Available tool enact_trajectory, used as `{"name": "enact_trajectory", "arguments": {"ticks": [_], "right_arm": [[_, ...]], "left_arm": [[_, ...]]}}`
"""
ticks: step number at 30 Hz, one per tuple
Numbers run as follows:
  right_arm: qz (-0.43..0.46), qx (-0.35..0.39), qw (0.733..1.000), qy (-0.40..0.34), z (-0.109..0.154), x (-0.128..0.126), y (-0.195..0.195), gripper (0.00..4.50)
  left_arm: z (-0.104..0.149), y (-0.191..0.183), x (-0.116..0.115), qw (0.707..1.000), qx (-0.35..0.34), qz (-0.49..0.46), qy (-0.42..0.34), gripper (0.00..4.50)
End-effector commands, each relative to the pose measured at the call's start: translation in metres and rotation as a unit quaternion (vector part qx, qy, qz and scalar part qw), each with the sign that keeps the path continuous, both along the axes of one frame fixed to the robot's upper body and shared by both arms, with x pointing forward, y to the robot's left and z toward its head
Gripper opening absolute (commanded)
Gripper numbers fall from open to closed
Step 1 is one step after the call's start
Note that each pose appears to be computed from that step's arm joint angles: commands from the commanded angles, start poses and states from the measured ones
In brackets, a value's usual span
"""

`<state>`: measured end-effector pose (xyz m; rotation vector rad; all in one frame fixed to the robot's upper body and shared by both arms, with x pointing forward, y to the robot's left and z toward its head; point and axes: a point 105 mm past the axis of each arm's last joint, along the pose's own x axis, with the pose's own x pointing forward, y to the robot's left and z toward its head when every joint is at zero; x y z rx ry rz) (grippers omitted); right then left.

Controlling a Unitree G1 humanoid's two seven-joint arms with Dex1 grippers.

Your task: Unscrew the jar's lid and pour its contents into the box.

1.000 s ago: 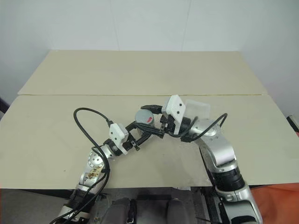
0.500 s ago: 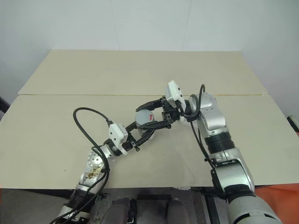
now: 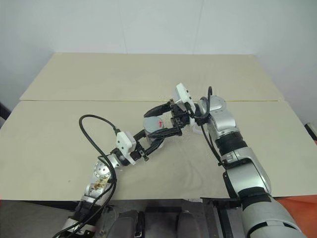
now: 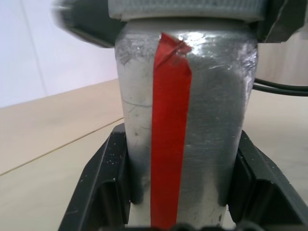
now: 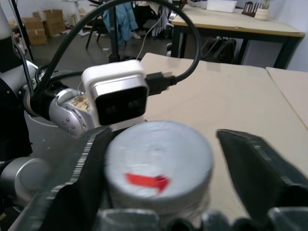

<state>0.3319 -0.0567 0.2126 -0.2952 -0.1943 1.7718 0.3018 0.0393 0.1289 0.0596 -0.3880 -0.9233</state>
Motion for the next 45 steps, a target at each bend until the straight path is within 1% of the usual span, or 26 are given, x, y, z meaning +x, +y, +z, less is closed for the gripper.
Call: {"name": "enact_trajectory", "arguments": {"ticks": [1,3,6,8,10,13,16,19,24,30,35,45], "right_arm": [[0.018,0.034,0.997,-0.07,0.021,-0.01,-0.011,4.44],[0.014,0.037,0.996,-0.083,0.022,-0.014,-0.018,4.44],[-0.015,0.052,0.994,-0.1,0.026,-0.016,-0.023,4.44],[-0.042,0.065,0.989,-0.13,0.028,-0.017,-0.024,4.44],[-0.059,0.079,0.986,-0.133,0.031,-0.02,-0.025,4.44],[-0.064,0.091,0.984,-0.141,0.033,-0.031,-0.03,4.44],[-0.12,0.11,0.976,-0.143,0.039,-0.032,-0.021,4.44],[-0.161,0.125,0.97,-0.135,0.039,-0.032,-0.007,4.44],[-0.196,0.124,0.964,-0.132,0.026,-0.036,0.003,4.44],[-0.21,0.118,0.962,-0.126,0.021,-0.037,0.006,4.44],[-0.228,0.114,0.959,-0.121,0.018,-0.032,0.006,4.44],[-0.244,0.111,0.956,-0.117,0.018,-0.031,-0.006,4.44]], "left_arm": [[0.016,-0.005,-0.004,0.999,-0.011,-0.013,-0.035,2.11],[0.016,-0.006,-0.003,0.999,-0.012,-0.014,-0.035,2.11],[0.016,-0.006,-0.003,0.999,-0.011,-0.015,-0.034,2.11],[0.016,-0.006,-0.003,0.999,-0.011,-0.016,-0.034,2.11],[0.016,-0.006,-0.003,0.999,-0.011,-0.017,-0.034,2.11],[0.015,-0.006,-0.002,0.999,-0.011,-0.016,-0.033,2.11],[0.014,-0.006,-0.002,0.999,-0.011,-0.014,-0.032,2.11],[0.014,-0.007,-0.001,0.999,-0.011,-0.014,-0.031,2.11],[0.016,-0.008,0.0,0.999,-0.015,-0.012,-0.032,2.11],[0.014,-0.009,0.0,0.999,-0.015,-0.01,-0.031,2.11],[0.015,-0.01,0.0,0.999,-0.017,-0.011,-0.031,2.11],[0.015,-0.004,0.0,0.999,-0.021,-0.003,-0.03,2.11]]}}
